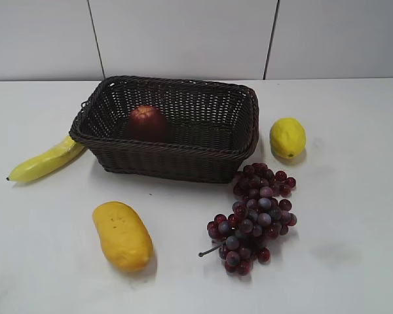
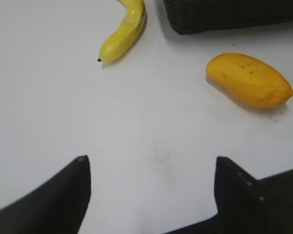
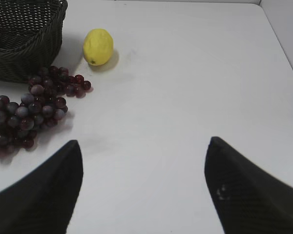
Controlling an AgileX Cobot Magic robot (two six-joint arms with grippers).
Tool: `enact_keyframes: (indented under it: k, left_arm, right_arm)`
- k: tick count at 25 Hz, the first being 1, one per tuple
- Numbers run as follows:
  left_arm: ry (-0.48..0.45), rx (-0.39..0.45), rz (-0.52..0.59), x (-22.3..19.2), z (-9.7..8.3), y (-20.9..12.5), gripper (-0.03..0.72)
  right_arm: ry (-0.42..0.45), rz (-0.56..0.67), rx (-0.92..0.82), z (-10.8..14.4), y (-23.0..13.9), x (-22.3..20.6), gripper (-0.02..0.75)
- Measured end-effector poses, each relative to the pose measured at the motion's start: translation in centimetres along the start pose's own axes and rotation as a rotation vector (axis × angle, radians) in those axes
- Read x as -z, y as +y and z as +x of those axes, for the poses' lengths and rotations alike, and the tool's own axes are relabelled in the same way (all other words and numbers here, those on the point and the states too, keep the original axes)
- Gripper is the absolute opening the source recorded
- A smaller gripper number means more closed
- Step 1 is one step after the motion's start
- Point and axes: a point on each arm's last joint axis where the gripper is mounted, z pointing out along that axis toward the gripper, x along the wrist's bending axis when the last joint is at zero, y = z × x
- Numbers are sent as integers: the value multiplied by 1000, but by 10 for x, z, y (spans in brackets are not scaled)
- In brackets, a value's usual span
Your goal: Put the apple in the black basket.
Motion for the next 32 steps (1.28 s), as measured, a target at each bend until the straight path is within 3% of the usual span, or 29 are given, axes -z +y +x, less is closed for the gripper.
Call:
enact_keyframes:
  k: [14, 22, 32]
  left_arm:
    - [41, 34, -3, 0, 1, 0, 590]
    - [177, 104, -149, 17, -2, -12, 590]
    - [187, 108, -171, 19, -3, -14, 590]
  right_arm:
    - [0, 0, 0, 0, 0, 0, 588]
    - [0, 0, 0, 0, 0, 0, 588]
    - [0, 0, 0, 0, 0, 0, 588]
